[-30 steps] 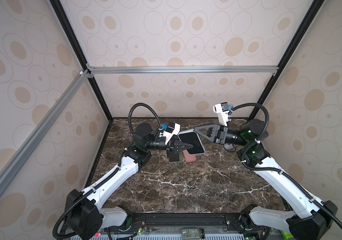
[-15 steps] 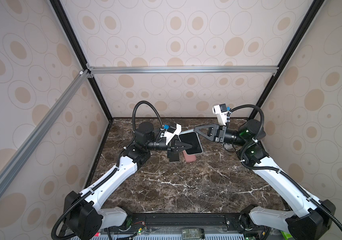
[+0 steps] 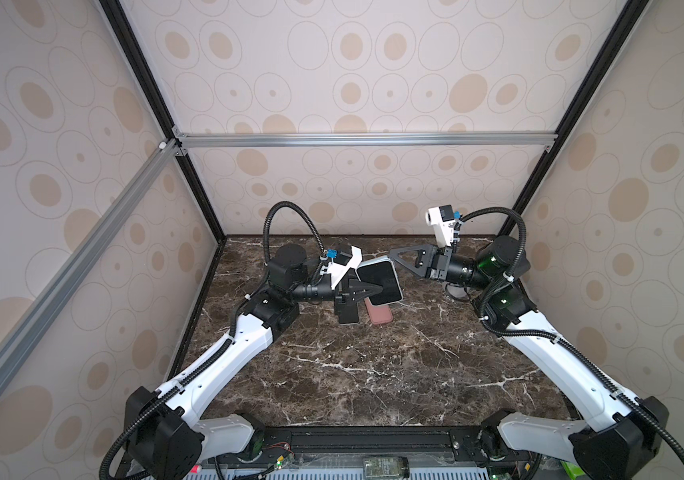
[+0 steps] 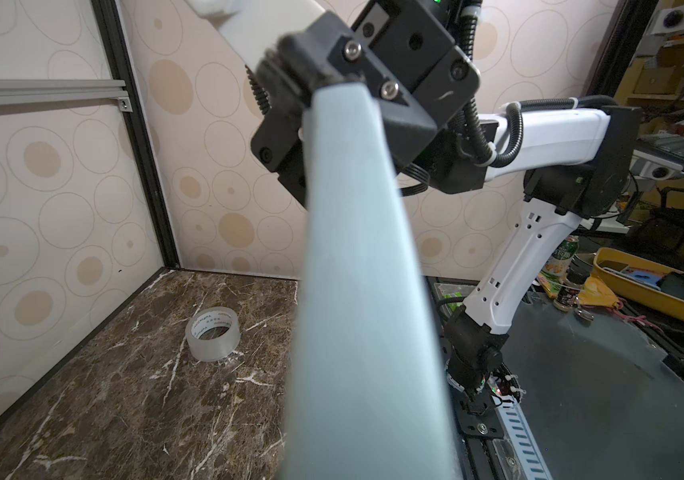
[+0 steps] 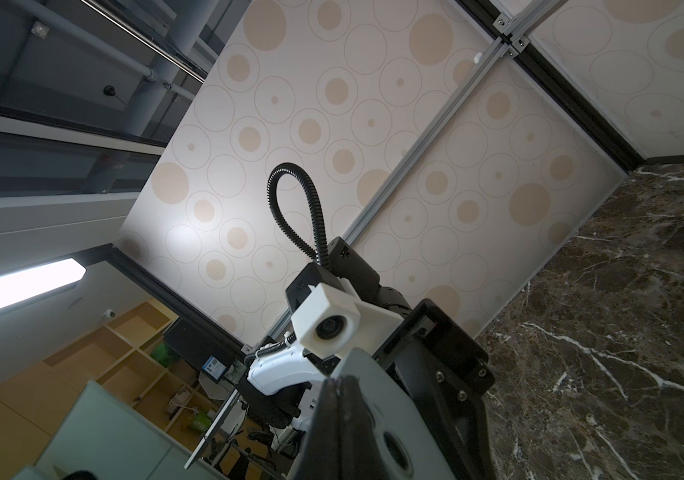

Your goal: Take the phone out of the phone case

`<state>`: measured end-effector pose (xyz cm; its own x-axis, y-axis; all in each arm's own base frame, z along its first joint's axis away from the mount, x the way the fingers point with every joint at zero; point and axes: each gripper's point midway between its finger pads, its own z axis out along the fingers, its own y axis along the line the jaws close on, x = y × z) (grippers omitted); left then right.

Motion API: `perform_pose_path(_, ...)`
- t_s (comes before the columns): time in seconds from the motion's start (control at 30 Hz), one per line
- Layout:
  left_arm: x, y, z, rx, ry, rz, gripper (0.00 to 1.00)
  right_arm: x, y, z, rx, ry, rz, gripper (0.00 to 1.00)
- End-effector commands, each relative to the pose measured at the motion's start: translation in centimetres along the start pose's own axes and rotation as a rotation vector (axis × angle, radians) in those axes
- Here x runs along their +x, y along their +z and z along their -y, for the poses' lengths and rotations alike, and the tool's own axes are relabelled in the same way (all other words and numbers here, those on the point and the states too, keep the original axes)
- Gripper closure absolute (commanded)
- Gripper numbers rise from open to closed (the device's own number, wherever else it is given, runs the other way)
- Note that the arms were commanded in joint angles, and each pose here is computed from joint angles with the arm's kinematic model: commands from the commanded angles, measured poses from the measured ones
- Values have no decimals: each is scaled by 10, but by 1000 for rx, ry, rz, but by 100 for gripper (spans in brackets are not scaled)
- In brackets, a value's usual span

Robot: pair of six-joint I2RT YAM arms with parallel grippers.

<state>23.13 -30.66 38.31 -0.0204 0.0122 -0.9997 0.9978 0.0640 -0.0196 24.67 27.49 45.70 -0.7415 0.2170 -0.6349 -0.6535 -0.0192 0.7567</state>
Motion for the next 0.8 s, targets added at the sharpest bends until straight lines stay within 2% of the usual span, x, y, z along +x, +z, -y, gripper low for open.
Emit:
perform_pose_path(0.0, -83, -23, 32, 3, 241, 225, 100, 13, -14, 21, 85, 28, -63, 82)
perform_pose_path(0.07, -77, -28, 32, 3, 206, 234, 100, 3, -27, 16, 148, -71, -18, 70)
perform_pose_path(0.13, -74, -35, 30, -12, 170, 252, 100, 2, -39, 18, 236, -172, -7, 61)
perform_pose_path(0.2, -72, -44, 25, -30, 137, 263, 100, 4, -50, 24, 331, -276, -1, 47)
perform_pose_path(0.3, -72, -49, 22, -22, 107, 253, 100, 5, -62, 34, 432, -390, 4, 43)
perform_pose_path(0.4, -72, -47, 22, 20, 82, 228, 100, 17, -62, 26, 391, -535, -79, 36)
perform_pose_path(0.47, -72, -46, 19, 34, 59, 213, 100, 25, -61, 21, 362, -579, -135, 34)
perform_pose_path(0.57, -77, -46, 20, 47, 48, 239, 100, 29, -61, 19, 355, -590, -173, 34)
perform_pose_path(0.7, -90, -53, 20, 36, 6, 344, 100, 42, -54, 5, 210, -613, -224, 34)
perform_pose_path(0.77, -94, -52, 22, 73, -12, 346, 100, 47, -53, 4, 183, -633, -252, 32)
